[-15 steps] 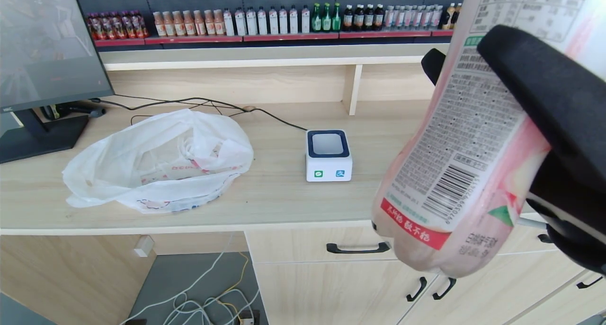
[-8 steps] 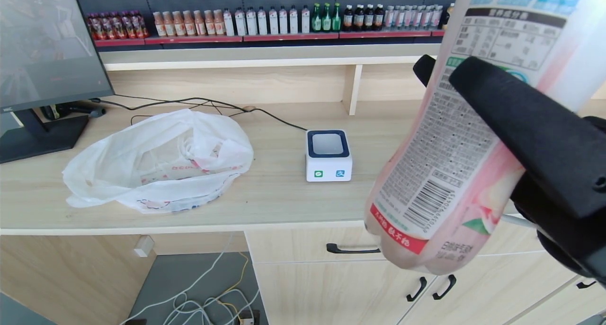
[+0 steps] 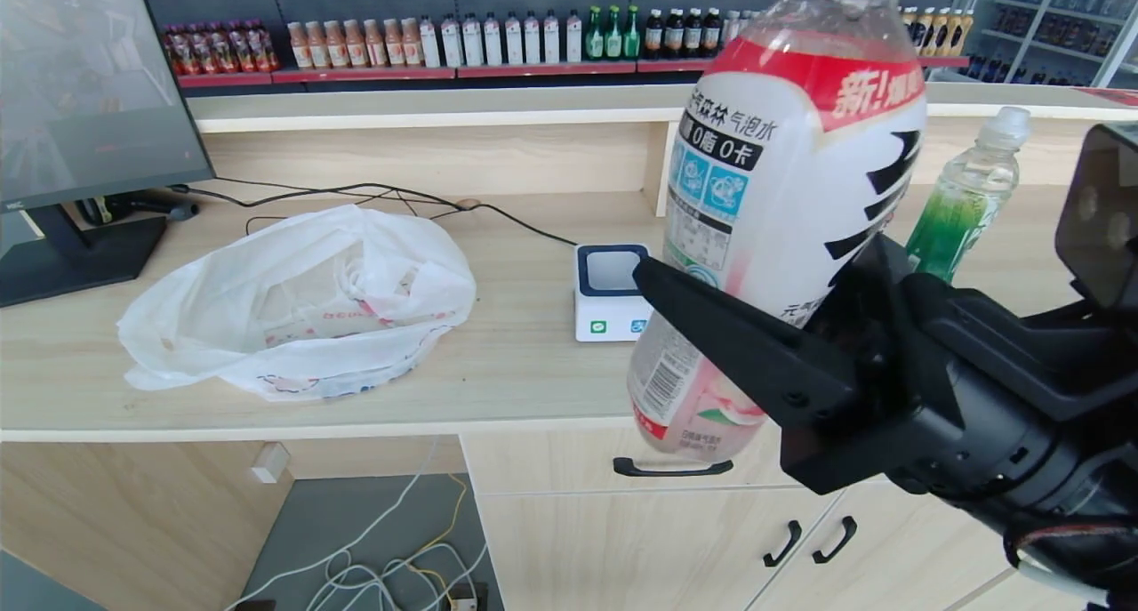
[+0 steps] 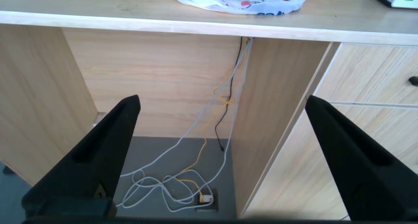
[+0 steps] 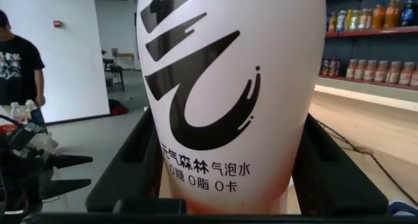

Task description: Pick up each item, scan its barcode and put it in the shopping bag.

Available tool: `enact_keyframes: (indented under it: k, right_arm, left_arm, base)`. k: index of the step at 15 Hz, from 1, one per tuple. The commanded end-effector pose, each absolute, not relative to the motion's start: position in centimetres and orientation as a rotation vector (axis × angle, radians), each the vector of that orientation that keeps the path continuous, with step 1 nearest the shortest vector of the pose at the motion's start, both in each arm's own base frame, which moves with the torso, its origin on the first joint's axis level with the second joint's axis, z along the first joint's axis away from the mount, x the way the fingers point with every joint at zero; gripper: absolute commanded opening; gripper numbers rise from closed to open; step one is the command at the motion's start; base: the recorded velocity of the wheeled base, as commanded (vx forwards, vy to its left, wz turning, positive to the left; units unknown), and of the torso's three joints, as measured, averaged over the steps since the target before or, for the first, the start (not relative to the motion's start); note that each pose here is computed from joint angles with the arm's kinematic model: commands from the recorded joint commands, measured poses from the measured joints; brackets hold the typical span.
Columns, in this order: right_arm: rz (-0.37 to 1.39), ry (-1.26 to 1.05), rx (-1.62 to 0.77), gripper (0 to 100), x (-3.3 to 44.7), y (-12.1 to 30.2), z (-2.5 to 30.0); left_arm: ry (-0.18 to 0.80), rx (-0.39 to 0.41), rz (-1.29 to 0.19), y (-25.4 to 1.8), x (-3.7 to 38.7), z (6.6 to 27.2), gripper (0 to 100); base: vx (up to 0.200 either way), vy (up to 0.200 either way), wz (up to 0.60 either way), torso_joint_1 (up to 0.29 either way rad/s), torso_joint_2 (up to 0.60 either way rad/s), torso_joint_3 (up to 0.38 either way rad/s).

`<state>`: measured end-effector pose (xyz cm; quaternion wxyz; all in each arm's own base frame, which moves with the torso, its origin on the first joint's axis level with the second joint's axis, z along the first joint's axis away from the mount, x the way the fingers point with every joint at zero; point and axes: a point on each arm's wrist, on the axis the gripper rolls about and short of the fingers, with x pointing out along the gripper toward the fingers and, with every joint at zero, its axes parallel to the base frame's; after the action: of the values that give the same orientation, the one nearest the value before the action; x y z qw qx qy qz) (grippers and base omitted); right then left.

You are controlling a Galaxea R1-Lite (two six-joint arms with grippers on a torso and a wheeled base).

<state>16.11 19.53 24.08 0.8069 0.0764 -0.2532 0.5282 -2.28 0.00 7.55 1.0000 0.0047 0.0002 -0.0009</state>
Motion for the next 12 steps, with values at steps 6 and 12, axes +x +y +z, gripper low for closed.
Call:
enact_keyframes:
  k: [6,12]
  right_arm:
    - [0.757,-0.535,0.133,0,18.9,21.0,23.7]
    - [0.575,-0.458,0.109,0,21.8,20.3,21.9]
  left_arm:
    - [0.000,0.009,-0.002,0.0,-2.3,7.5,100]
    - [0.000,0.009,-0.002,0.0,-2.3,7.5,100]
  base:
    - [0.000,0.000,0.00,0.000,0.00,0.000]
    - [0.000,0.000,0.00,0.000,0.00,0.000]
